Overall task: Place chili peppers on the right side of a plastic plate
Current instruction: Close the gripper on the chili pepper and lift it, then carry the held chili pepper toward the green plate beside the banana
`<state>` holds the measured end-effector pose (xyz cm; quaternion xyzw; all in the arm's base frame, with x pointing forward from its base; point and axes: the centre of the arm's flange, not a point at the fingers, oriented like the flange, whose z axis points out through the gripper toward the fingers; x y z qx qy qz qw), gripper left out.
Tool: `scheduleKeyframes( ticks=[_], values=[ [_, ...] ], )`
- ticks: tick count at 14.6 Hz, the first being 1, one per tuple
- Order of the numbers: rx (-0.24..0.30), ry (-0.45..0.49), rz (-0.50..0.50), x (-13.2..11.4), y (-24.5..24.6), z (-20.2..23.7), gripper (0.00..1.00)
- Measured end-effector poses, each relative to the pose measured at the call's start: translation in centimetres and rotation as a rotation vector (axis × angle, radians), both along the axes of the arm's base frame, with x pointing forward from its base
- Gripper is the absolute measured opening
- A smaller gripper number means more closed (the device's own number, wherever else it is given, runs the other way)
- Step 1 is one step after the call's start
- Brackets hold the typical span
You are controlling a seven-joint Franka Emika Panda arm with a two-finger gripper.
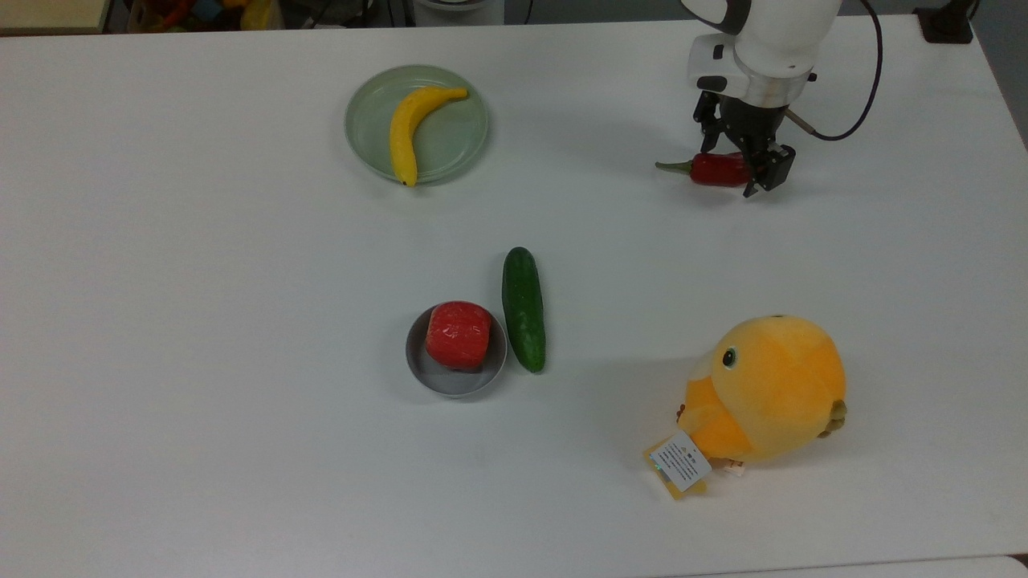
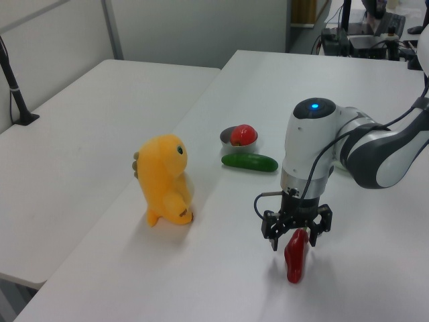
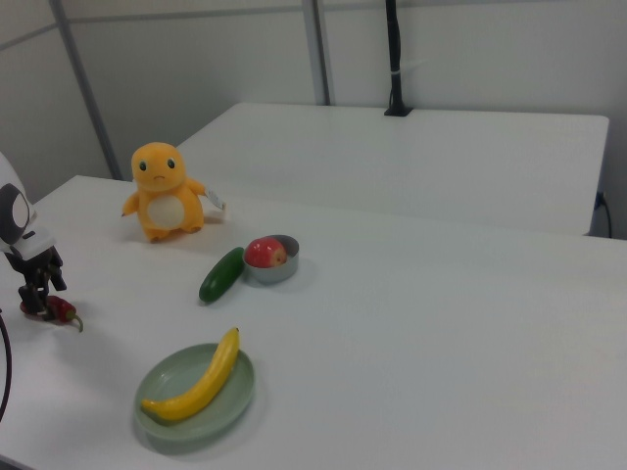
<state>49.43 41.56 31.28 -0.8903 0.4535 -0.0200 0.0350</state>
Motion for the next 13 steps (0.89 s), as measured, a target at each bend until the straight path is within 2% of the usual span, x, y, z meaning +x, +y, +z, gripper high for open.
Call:
scheduleKeyframes(
  ticks=[1,5,11,13],
  values=[
    [-0.005,0.000,0.004,0.00,-0.01,-0.20,0.88],
    [-0.020,-0.010,0.023,-0.16,0.17,-0.47,0.42],
    [-0.043,-0.036,0.062,-0.45,0.56,-0.41,0.41],
    [-0.057,-0.054,0.109,-0.39,0.53,-0.18,0.41]
  ],
)
